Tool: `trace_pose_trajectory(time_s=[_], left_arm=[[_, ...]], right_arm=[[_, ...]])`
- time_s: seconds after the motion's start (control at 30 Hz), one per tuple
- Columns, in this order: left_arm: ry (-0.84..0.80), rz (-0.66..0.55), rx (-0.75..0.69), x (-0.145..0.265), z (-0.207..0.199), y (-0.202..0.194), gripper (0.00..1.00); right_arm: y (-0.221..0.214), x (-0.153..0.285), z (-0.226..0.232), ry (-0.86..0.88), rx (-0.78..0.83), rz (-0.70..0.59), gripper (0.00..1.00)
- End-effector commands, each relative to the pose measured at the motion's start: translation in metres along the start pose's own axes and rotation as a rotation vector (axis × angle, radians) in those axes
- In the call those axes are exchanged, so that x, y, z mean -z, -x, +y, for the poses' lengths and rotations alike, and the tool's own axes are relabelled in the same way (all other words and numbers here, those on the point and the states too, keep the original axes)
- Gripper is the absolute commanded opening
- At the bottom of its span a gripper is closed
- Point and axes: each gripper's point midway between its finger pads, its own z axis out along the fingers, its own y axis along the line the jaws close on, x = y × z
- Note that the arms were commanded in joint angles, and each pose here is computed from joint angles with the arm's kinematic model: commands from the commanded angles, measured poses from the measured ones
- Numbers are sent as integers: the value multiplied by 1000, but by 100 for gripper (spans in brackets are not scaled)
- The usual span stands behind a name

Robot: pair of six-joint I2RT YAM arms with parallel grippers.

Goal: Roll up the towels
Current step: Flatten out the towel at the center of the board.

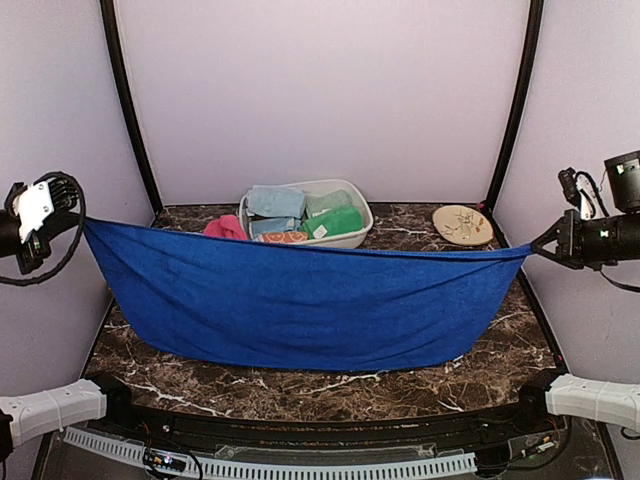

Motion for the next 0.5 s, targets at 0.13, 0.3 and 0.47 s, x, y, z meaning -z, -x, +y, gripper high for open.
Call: trace_pose_trajectory(time_s=[0.13,0.3,0.47], left_arm=[[-184,120,61,-21,-58,-38,0],[-195,237,26,-88,-72,-70,0],[-145,317,-36,-165,-79,-100,0]], right_arm=[[-17,-42,-18,-95,-33,94,0],[-4,-85,-18,-151,6,126,0],[0,-148,-22,-199,52,182,0]])
